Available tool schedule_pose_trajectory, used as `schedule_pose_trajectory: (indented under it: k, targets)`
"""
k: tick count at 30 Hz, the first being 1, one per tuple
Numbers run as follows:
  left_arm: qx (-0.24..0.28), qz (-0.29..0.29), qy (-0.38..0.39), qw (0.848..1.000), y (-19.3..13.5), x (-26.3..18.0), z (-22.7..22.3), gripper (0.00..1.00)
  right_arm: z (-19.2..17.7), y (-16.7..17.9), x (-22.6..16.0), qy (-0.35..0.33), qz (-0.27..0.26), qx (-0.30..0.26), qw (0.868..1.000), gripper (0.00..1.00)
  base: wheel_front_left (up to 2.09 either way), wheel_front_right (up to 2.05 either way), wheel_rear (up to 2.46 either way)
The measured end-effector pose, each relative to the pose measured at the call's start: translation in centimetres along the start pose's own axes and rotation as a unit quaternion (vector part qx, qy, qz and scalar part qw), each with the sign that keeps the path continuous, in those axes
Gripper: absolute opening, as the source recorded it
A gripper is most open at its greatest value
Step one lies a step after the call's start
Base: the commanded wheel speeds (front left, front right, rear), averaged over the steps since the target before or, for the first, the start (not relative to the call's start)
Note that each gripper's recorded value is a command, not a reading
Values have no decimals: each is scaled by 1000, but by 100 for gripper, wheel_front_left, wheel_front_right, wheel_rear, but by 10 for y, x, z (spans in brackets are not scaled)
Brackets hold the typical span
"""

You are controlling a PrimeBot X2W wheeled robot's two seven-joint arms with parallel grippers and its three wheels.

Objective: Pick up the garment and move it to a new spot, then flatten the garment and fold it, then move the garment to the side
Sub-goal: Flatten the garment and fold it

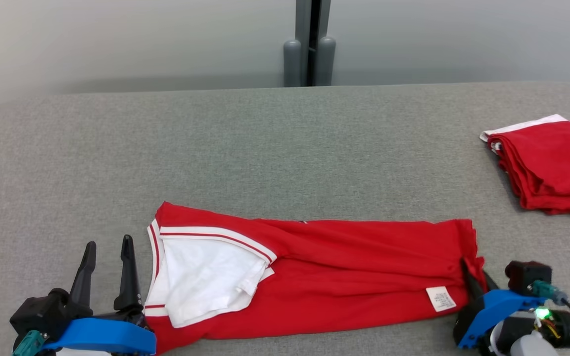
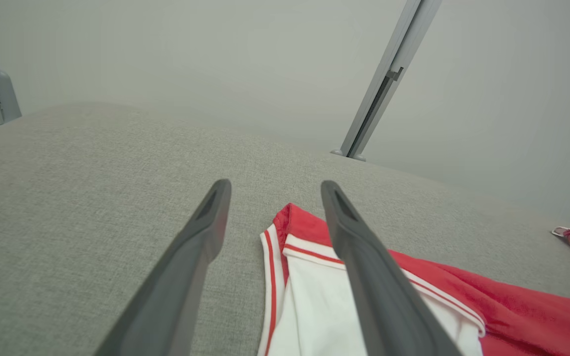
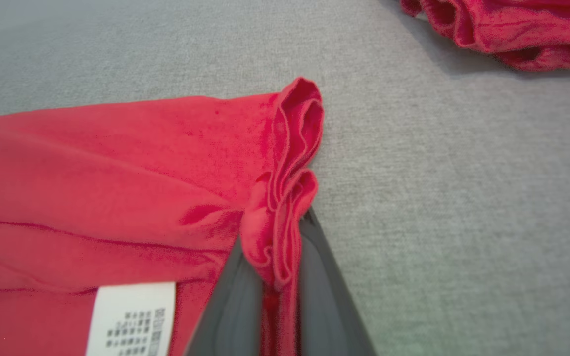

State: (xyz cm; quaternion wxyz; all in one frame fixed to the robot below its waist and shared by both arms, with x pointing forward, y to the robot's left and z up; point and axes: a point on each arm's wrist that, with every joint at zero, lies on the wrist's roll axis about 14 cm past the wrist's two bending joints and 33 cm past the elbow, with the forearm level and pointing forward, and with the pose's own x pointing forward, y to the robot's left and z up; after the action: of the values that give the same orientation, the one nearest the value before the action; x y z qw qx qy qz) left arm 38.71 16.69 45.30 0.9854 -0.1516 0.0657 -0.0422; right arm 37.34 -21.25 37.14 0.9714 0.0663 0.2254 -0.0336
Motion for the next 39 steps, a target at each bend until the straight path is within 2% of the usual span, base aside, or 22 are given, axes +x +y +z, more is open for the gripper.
schedule_pose_trajectory:
  k: [4,10,14,18,22,25,29,31,39]
  targets:
    - [1,-12,0,1000,-8,2,-1,100,21,-22,-2,-29,-33,6,999,0,0,0,0]
    - [6,-21,4,1000,-14,2,-4,100,51,-73,-25,-65,-100,-2,993,0,0,0,0]
    - [6,-26,7,1000,-17,1,-6,100,64,-67,-33,-80,-91,14,993,0,0,0,0]
    - [7,-27,10,1000,-18,-1,-8,100,80,-27,-32,-95,-28,28,995,0,0,0,0]
    - [7,-27,10,1000,-17,-5,-8,100,87,38,-29,-97,73,52,991,0,0,0,0]
    - [8,-21,7,1000,-13,-8,-6,100,88,86,-29,-93,144,70,983,0,0,0,0]
    - [8,-14,5,1000,-9,-12,-5,100,93,145,-31,-87,235,101,963,0,0,0,0]
    - [6,-12,1,1000,-8,-14,-3,100,90,171,-31,-78,270,98,955,0,0,0,0]
    - [-1,8,0,1000,2,-20,-4,100,72,234,-19,-26,346,84,934,0,0,0,0]
